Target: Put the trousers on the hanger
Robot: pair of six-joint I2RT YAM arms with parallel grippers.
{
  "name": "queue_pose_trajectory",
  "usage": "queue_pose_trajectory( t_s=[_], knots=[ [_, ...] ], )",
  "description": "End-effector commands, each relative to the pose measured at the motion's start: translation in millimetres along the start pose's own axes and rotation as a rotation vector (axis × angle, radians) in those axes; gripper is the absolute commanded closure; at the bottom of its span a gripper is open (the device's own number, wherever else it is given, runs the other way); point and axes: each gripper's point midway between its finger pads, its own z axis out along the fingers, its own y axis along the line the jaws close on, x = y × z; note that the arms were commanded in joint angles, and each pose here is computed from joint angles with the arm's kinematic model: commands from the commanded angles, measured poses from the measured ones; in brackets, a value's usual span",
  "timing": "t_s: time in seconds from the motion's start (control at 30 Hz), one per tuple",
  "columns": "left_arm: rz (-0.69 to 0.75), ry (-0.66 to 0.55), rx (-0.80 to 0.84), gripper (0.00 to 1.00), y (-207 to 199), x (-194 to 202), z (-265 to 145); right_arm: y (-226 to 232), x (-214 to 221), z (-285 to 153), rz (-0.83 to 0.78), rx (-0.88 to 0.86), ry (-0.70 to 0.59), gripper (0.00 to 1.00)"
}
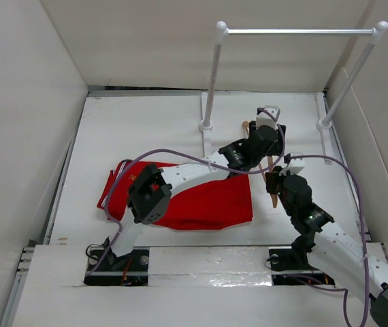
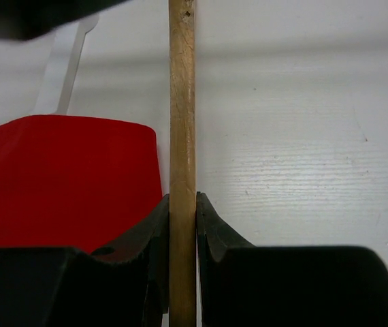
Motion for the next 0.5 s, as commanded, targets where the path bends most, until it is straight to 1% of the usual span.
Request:
queue_pose_trajectory(
  t_s=[0.0,0.03,0.07,0.13,0.33,0.43,0.47],
  knots=[
    [0.025,-0.029,-0.081,0.44,7.1,-15.6,14.0,5.7,-20.7,-0.3,0.039,0.008,-0.088,1.00],
    [0.020,-0.034,-0.097,0.43,11.9,-23.6,17.9,5.0,-22.8,-0.8,0.044,0.012,-0.094,1.00],
    [0.028,-0.017,-0.101,0.44,13.5,-14.4,24.0,7.5,-22.5,-2.2,0.042,0.003,-0.099,1.00],
    [0.019,-0.025,-0.118,0.44,23.6,-20.0,30.7,9.5,-23.5,-3.2,0.041,-0.002,-0.107,1.00],
    [0.030,-0.014,-0.188,0.49,46.3,-14.9,39.7,9.2,-23.4,-3.0,0.034,0.016,-0.109,1.00],
    [0.035,-0.025,-0.194,0.60,47.9,-16.3,39.7,15.1,-20.9,-2.1,0.026,0.002,-0.092,1.00],
    [0.034,-0.027,-0.191,0.73,47.4,-17.0,39.5,13.7,-21.0,-1.6,0.024,0.012,-0.091,1.00]
  ],
)
